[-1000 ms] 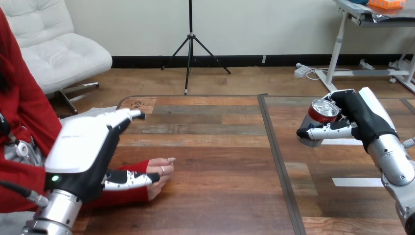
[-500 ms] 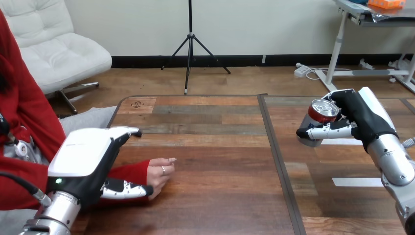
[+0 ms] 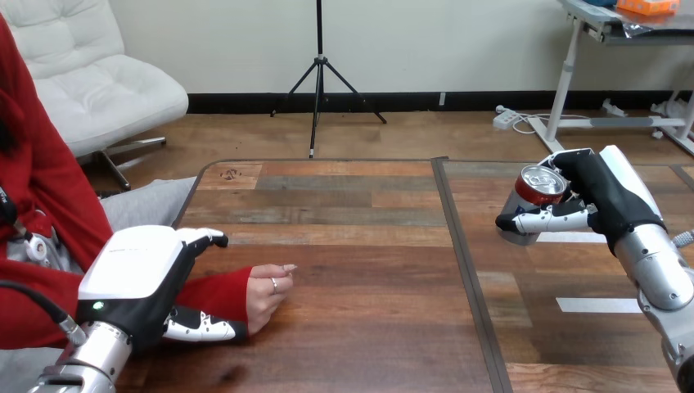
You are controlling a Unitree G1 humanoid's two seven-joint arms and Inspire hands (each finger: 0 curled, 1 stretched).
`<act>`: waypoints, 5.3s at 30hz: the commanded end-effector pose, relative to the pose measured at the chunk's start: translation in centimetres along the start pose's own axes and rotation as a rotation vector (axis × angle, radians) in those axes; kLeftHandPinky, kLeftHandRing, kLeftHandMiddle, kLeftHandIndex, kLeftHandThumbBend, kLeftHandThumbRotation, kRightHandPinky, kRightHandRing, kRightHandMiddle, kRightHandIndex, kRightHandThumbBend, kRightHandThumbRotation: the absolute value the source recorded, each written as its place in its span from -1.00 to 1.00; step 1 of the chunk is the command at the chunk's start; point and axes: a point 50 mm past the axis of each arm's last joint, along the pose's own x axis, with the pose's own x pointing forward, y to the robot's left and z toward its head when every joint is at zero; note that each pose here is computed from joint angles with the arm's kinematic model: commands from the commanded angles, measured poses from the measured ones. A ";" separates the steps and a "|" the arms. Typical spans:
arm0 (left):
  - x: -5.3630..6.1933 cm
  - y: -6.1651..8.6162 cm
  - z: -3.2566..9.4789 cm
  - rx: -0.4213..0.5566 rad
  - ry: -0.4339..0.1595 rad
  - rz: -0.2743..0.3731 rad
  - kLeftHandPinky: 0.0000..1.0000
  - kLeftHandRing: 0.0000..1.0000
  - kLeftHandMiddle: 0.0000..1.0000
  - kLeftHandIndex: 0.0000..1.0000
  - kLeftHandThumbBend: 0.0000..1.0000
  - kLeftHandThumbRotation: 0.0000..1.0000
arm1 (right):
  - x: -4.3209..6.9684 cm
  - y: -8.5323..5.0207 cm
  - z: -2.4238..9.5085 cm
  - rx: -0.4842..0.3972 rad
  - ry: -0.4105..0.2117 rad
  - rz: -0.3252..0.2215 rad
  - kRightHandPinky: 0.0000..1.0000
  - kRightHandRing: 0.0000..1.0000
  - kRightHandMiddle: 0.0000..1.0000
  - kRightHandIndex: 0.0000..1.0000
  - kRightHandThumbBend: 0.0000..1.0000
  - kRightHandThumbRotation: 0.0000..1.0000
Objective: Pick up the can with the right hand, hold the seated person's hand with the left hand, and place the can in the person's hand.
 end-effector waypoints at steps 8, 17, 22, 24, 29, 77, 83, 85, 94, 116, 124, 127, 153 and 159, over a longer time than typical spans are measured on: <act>1.9 2.3 -0.2 0.025 0.004 0.017 0.48 0.57 0.62 0.56 1.00 -0.21 | 1.5 -2.1 3.7 0.029 -0.147 -0.091 -0.32 -0.22 -0.12 -0.10 0.67 -1.00; 2.2 2.2 -0.5 0.043 0.018 -0.004 0.48 0.56 0.61 0.56 1.00 -0.29 | 1.4 -2.1 3.8 0.032 -0.152 -0.091 -0.30 -0.21 -0.12 -0.10 0.67 -1.00; 2.4 2.1 -0.7 0.026 0.030 -0.013 0.48 0.56 0.61 0.56 1.00 -0.35 | 1.4 -2.1 3.8 0.034 -0.154 -0.089 -0.32 -0.22 -0.12 -0.10 0.66 -1.00; 2.5 2.1 -0.7 0.016 0.031 -0.014 0.45 0.54 0.59 0.55 1.00 -0.40 | 1.5 -2.2 3.8 0.036 -0.155 -0.088 -0.32 -0.23 -0.12 -0.10 0.65 -1.00; 2.8 1.9 -0.8 -0.026 0.036 -0.014 0.35 0.49 0.54 0.51 1.00 -0.52 | 1.5 -2.2 3.8 0.035 -0.149 -0.090 -0.34 -0.25 -0.13 -0.10 0.65 -1.00; 5.1 0.3 -0.3 -0.048 0.057 -0.228 0.04 0.16 0.19 0.14 0.80 -0.99 | 1.5 -2.3 3.9 0.039 -0.159 -0.095 -0.30 -0.22 -0.13 -0.10 0.64 -1.00; 5.3 0.1 -0.2 -0.032 0.062 -0.211 -0.12 0.00 0.03 -0.01 0.70 -1.00 | 1.5 -2.3 3.9 0.039 -0.157 -0.096 -0.29 -0.21 -0.12 -0.10 0.65 -1.00; 5.3 0.0 -0.1 -0.034 0.062 -0.201 -0.17 -0.04 -0.02 -0.06 0.65 -1.00 | 1.5 -2.3 3.9 0.038 -0.155 -0.096 -0.28 -0.21 -0.12 -0.10 0.65 -1.00; 5.4 -0.4 0.0 -0.058 0.074 -0.177 -0.33 -0.19 -0.15 -0.22 0.45 -1.00 | 1.5 -2.2 3.9 0.039 -0.153 -0.095 -0.37 -0.28 -0.15 -0.10 0.65 -1.00; 5.6 -0.2 0.2 -0.136 0.053 -0.121 -0.50 -0.40 -0.26 -0.27 0.35 -1.00 | 1.5 -2.1 3.8 0.046 -0.155 -0.087 -0.32 -0.24 -0.13 -0.10 0.66 -1.00; 5.6 0.5 0.4 -0.165 0.030 -0.074 -0.55 -0.45 -0.30 -0.29 0.34 -1.00 | 1.6 -2.0 3.8 0.052 -0.142 -0.088 -0.35 -0.26 -0.13 -0.10 0.67 -1.00; 5.6 0.8 0.4 -0.167 0.019 -0.047 -0.56 -0.46 -0.31 -0.29 0.34 -1.00 | 1.6 -1.9 3.8 0.053 -0.138 -0.088 -0.36 -0.27 -0.13 -0.10 0.67 -1.00; 6.2 3.8 0.8 -0.185 -0.040 0.103 -0.55 -0.44 -0.30 -0.28 0.28 -1.00 | 1.9 -1.7 3.9 0.062 -0.122 -0.083 -0.32 -0.23 -0.11 -0.09 0.66 -1.00; 6.4 4.5 0.9 -0.188 -0.049 0.147 -0.57 -0.46 -0.31 -0.28 0.31 -1.00 | 1.9 -1.7 3.9 0.060 -0.117 -0.078 -0.31 -0.22 -0.11 -0.09 0.64 -1.00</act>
